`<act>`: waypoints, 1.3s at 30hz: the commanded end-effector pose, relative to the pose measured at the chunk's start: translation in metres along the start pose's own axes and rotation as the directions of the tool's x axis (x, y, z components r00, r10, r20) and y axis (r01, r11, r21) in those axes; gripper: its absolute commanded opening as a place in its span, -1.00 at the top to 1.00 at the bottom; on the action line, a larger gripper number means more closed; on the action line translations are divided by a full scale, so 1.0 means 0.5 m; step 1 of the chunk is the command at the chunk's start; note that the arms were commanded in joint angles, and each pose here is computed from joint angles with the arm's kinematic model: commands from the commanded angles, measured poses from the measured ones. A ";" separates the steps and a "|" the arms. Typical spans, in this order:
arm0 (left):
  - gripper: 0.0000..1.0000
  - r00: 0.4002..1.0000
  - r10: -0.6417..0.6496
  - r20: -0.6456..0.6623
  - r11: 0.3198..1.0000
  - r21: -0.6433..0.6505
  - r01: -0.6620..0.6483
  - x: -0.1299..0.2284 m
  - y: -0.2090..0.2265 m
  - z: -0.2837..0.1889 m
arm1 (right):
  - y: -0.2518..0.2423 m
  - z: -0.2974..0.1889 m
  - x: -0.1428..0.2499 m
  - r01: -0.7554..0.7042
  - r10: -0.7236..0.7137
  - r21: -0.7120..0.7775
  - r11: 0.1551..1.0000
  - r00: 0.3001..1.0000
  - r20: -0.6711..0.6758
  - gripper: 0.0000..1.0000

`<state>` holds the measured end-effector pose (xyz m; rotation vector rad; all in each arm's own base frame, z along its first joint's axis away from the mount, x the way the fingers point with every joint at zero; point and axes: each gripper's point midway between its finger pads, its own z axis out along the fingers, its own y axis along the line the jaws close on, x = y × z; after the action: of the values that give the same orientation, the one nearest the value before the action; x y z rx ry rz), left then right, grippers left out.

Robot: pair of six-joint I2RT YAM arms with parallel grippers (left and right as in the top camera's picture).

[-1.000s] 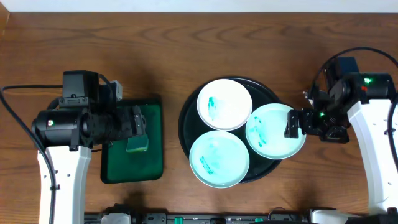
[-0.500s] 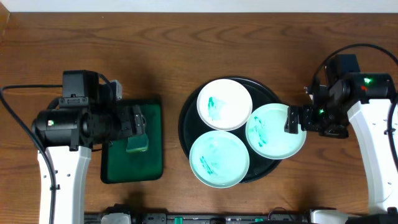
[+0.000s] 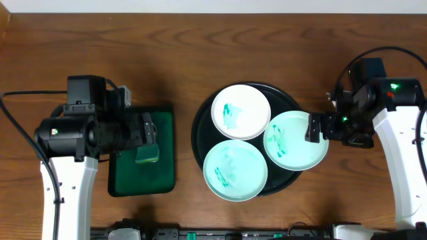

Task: Clean dirty plates on tray and stack at the side
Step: 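Close the left gripper on the green sponge in the tray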

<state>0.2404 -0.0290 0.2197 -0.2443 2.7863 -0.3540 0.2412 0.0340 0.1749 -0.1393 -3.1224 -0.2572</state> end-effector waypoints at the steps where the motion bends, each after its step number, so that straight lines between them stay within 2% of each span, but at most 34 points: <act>1: -0.71 1.000 -0.025 0.015 1.000 -0.001 0.025 -0.009 -0.003 -0.005 | 0.002 -0.009 -0.008 -0.024 0.024 -0.008 1.000 1.000 0.020 -0.98; 12: -0.71 0.999 -0.005 0.050 1.000 0.001 0.005 -0.036 -0.003 0.008 | 0.002 -0.009 -0.005 -0.020 0.020 -0.007 1.000 1.000 0.015 -0.98; 25: -0.71 0.998 -0.012 -0.054 1.000 -0.018 0.011 -0.040 0.010 0.063 | 0.000 -0.009 -0.004 -0.021 0.021 -0.001 1.000 1.000 0.014 -0.98; 39: -0.71 1.000 0.008 -0.019 1.000 -0.015 -0.008 -0.058 0.008 0.065 | -0.001 -0.009 -0.006 -0.021 0.020 0.001 1.000 1.000 0.017 -0.99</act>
<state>0.2756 -0.0270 0.1964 -0.2658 2.8164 -0.3527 0.2402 0.0338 0.1749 -0.1569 -3.1167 -0.2551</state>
